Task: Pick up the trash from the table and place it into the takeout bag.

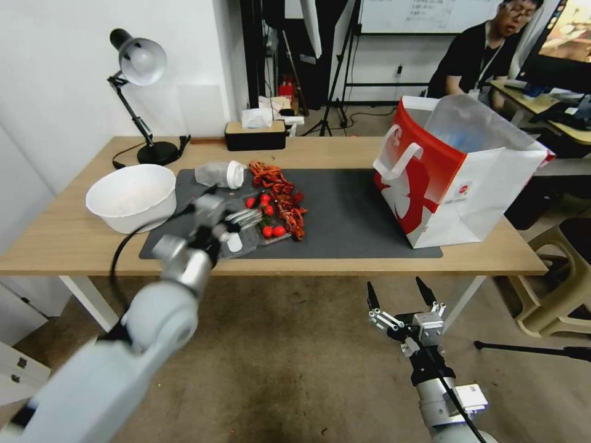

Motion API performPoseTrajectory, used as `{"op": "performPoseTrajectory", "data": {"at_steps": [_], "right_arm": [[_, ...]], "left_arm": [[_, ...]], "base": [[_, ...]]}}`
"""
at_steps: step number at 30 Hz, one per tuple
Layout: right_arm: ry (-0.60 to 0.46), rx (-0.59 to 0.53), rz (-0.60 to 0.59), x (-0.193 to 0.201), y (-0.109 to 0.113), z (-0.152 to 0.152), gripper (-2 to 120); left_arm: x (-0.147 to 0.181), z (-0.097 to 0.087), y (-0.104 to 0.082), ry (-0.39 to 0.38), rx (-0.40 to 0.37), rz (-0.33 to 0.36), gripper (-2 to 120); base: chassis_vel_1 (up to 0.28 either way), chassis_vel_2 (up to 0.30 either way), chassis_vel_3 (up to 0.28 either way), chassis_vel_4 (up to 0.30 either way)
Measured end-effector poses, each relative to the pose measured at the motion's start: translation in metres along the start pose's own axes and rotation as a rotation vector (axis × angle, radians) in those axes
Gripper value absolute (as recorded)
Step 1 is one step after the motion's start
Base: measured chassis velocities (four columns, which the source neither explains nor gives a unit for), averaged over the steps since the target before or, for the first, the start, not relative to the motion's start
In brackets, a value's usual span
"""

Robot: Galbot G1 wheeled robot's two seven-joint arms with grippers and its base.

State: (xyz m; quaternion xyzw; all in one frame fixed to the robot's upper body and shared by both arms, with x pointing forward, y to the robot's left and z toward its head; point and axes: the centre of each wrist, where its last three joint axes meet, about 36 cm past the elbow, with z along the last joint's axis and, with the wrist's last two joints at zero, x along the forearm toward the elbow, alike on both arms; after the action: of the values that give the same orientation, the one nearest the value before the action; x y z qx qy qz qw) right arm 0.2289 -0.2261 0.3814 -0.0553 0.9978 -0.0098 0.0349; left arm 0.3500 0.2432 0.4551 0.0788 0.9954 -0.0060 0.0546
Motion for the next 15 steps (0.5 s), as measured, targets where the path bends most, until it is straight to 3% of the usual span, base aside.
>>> {"op": "performPoseTrajectory", "data": {"at_steps": [1,5,9,15], "right_arm": [[0.000,-0.001,0.000,0.000,0.000,0.000,100],[0.000,-0.002,-0.002,-0.001,-0.001,0.000,100],[0.008,-0.009,-0.005,0.000,0.003,0.003,100],[0.011,-0.012,-0.010,0.001,0.006,0.003,100]], "left_arm": [[0.013,0.008,0.002,-0.011,-0.001,-0.056,100],[0.029,0.017,0.010,-0.037,0.014,-0.133,100],[0.036,0.020,0.019,-0.076,0.030,-0.177,100],[0.029,0.017,0.023,-0.087,0.045,-0.182,100]], "base": [[0.000,0.000,0.000,0.000],[0.000,0.000,0.000,0.000],[0.000,0.000,0.000,0.000],[0.000,0.000,0.000,0.000]]}}
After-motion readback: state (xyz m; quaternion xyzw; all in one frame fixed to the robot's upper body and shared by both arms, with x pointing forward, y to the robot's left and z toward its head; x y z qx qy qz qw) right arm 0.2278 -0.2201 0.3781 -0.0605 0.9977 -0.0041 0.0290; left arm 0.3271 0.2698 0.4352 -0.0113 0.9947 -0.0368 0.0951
